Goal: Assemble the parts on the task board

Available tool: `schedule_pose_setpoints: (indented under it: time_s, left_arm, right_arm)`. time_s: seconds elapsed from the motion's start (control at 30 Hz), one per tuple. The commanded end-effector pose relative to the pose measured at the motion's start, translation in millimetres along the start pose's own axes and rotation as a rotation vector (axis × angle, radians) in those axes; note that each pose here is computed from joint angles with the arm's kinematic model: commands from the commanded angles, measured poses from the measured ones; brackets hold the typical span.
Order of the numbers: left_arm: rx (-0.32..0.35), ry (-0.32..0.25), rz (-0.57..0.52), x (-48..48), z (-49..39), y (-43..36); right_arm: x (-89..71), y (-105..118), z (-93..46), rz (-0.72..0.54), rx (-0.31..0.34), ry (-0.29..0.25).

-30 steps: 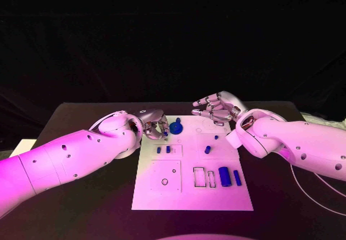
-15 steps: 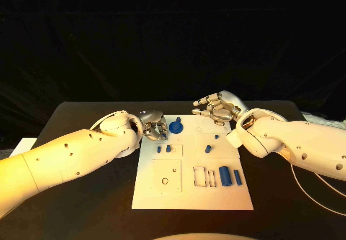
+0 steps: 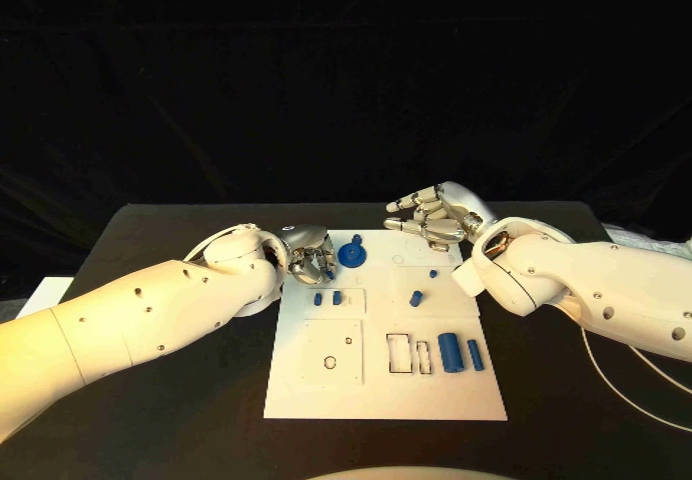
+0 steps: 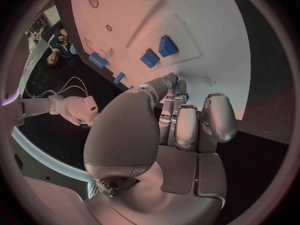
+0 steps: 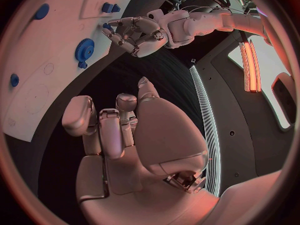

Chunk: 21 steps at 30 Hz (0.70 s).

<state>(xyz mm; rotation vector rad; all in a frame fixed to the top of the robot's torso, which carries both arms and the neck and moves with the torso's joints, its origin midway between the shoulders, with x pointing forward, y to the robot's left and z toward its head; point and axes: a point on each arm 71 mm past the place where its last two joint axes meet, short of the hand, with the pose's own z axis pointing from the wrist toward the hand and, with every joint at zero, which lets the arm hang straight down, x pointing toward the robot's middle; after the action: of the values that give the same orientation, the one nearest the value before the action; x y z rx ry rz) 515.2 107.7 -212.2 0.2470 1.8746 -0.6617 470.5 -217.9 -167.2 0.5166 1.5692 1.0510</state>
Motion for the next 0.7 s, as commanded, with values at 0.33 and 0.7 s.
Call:
schedule_pose_setpoints:
  time_s: [0.33,0.7]
  left_arm:
    - [-0.010,0.030,0.004,7.1,4.4,-2.3]
    - [-0.012,0.040,0.006,8.7,4.7,-2.9]
  right_arm:
    - [1.6,1.3,0.1,-0.005,-0.015,0.011]
    - [1.7,1.1,0.1,-0.005,-0.014,0.011]
